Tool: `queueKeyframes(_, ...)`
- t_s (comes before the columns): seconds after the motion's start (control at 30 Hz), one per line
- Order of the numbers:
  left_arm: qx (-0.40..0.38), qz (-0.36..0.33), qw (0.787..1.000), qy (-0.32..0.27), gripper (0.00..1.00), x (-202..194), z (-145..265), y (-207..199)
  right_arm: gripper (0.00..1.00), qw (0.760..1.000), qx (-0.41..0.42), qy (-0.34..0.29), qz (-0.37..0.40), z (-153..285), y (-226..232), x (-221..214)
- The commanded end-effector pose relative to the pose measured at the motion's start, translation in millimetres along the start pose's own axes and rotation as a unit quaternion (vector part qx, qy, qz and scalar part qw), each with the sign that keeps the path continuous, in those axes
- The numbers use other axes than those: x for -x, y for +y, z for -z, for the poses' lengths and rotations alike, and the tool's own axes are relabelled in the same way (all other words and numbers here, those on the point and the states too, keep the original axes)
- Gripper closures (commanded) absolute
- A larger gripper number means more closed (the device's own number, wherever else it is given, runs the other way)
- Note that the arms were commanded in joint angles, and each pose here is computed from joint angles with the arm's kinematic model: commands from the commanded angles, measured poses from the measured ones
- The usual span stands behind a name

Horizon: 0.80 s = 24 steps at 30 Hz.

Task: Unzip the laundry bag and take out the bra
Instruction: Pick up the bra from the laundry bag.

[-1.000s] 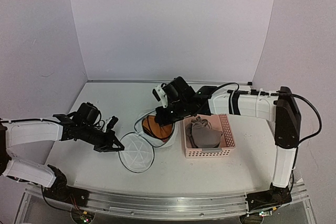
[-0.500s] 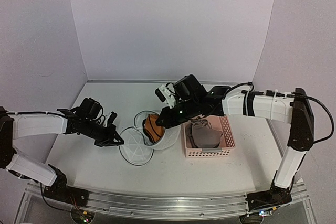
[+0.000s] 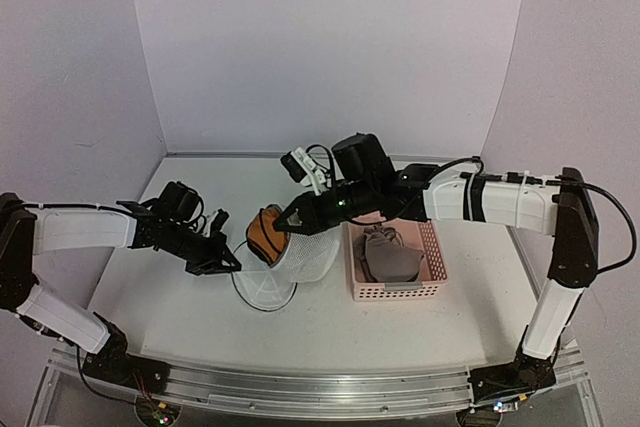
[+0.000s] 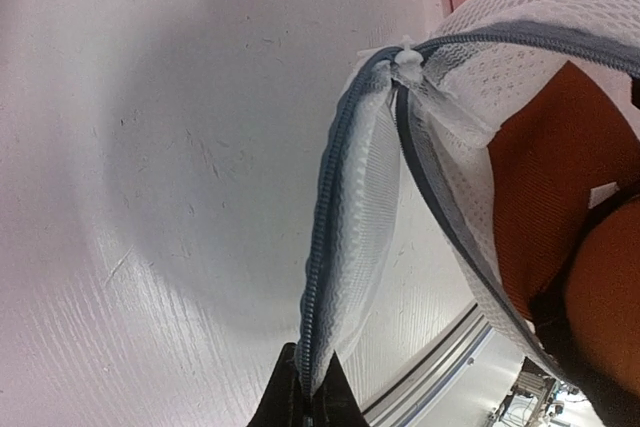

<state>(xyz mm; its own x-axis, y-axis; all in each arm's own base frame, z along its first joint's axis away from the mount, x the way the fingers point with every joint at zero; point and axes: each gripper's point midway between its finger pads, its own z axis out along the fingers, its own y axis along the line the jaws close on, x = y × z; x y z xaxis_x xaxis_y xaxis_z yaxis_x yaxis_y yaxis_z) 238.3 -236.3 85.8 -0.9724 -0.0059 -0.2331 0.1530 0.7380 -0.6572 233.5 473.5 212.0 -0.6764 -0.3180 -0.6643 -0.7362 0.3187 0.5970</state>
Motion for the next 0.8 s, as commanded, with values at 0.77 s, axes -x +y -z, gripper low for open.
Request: queueKeyframes(0.77,-0.031,-0.043,0.997,-0.052,0.92,15,25,-31,1.00,0.977,0.056,-0.170,0.115,80,87,91)
